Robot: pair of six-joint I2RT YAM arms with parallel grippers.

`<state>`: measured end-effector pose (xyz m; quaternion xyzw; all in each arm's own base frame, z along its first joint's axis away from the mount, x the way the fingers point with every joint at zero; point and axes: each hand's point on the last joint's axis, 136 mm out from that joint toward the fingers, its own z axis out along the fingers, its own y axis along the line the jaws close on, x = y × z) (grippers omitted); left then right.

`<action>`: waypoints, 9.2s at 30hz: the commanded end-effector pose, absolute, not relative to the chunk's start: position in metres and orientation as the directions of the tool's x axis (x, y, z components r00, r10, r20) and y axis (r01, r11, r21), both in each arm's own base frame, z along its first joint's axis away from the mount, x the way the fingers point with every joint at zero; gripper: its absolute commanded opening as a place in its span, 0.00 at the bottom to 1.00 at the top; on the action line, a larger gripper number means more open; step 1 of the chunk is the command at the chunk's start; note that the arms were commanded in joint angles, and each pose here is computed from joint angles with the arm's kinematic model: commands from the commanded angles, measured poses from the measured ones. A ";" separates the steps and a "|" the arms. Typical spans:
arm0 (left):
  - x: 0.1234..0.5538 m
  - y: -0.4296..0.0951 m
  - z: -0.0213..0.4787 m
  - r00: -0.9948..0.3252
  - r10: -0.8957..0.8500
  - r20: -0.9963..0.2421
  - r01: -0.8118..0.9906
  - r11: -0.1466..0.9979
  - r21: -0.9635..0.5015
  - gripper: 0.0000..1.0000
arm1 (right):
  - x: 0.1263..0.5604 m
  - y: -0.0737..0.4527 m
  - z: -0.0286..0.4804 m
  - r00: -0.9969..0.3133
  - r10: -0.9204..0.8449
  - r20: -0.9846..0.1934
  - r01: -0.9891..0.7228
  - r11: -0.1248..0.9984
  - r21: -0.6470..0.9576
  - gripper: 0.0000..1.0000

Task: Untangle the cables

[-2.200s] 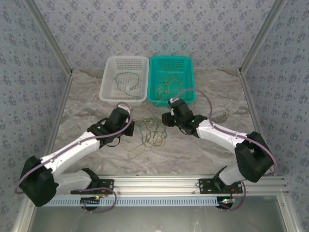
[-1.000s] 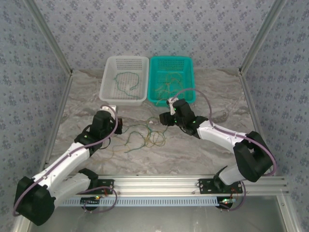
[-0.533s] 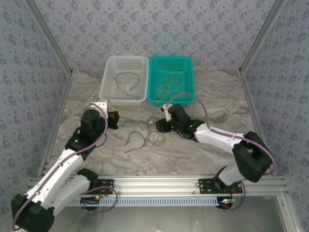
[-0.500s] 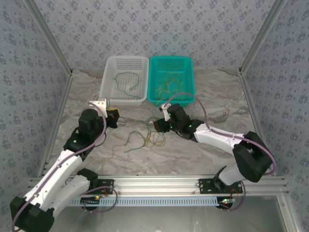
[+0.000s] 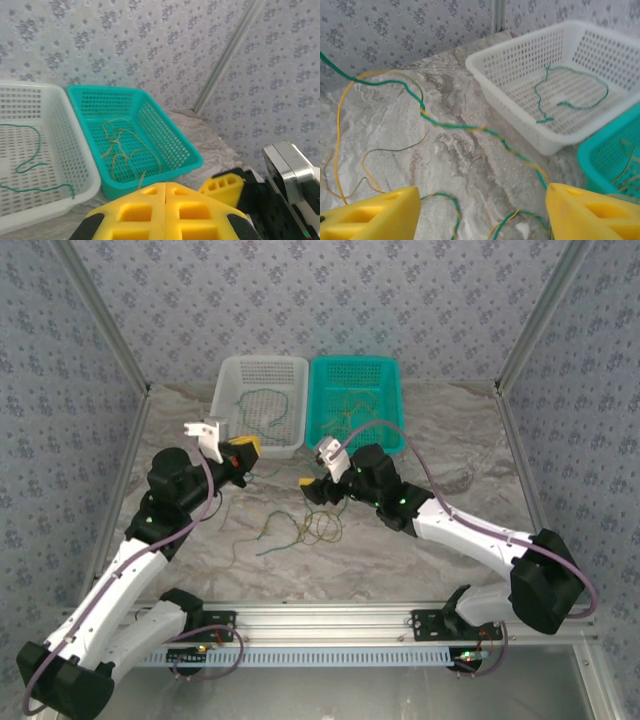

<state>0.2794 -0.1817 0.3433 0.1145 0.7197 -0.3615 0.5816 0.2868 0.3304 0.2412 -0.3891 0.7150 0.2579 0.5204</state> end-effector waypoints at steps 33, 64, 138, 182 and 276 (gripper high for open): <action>0.244 -0.192 0.392 -0.197 -0.360 -0.912 0.730 0.567 -0.382 0.00 | 0.268 0.410 0.243 0.109 -0.491 -0.864 -0.986 0.055 -0.156 0.66; 0.249 -0.178 0.391 -0.149 -0.412 -0.899 0.690 0.608 -0.393 0.00 | 0.309 0.411 0.238 0.006 -0.501 -0.865 -0.957 0.249 -0.151 0.00; 0.284 -0.154 0.389 -0.036 -0.519 -0.854 0.707 0.591 -0.388 0.78 | 0.285 0.330 0.322 -0.179 -0.295 -0.939 -0.872 0.489 0.013 0.00; 0.341 -0.177 0.407 -0.237 -0.630 -0.739 0.571 0.525 -0.631 0.00 | 0.282 0.304 0.360 -0.102 -0.159 -0.982 -0.787 0.617 -0.018 0.63; 0.373 0.018 0.308 -0.055 -0.580 -0.812 -0.108 0.812 -0.573 0.00 | 0.223 -0.157 0.355 0.240 0.607 -0.758 0.668 0.463 0.582 0.00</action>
